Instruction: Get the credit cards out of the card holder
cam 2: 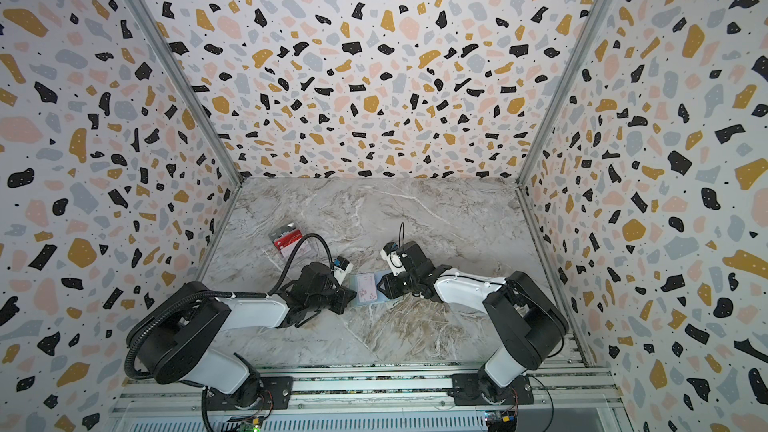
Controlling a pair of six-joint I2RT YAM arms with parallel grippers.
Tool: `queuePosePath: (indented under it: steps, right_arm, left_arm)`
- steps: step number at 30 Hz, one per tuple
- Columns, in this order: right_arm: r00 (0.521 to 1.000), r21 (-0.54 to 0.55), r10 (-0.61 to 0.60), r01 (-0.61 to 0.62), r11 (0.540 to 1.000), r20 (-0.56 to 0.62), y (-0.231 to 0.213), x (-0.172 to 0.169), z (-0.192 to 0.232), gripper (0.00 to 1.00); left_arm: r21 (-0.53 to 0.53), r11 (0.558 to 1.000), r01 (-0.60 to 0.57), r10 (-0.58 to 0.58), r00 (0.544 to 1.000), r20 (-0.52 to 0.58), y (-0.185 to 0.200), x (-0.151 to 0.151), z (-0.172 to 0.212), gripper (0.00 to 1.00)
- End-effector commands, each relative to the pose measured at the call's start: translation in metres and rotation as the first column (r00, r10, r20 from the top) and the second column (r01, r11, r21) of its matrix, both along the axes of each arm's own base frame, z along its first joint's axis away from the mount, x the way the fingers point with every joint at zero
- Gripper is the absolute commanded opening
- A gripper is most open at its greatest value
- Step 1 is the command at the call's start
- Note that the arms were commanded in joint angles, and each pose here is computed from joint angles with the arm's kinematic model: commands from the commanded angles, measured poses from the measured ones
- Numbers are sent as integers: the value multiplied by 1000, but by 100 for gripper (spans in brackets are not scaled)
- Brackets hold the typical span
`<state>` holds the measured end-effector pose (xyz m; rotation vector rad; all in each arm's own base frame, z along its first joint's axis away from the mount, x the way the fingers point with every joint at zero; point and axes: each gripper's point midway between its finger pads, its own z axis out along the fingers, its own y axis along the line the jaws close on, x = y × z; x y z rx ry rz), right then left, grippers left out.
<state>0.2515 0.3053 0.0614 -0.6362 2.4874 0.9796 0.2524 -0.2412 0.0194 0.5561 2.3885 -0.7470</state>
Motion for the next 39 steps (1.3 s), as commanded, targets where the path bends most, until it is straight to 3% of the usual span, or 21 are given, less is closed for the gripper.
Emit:
queuePosePath:
  steps: [1, 26, 39]
  right_arm:
    - [999, 127, 19, -13, 992, -43, 18, 4, 20, 36]
    - [981, 145, 16, 13, 989, -192, 25, 4, -15, 31]
    - [974, 247, 59, -3, 969, -219, 32, 4, 3, 29]
  left_arm:
    - [124, 992, -10, 24, 993, -113, 22, -23, -37, 0]
    - [130, 991, -13, 29, 992, -121, 22, -22, -40, 0]
    - [138, 990, -4, 22, 991, -128, 21, -22, -42, 0]
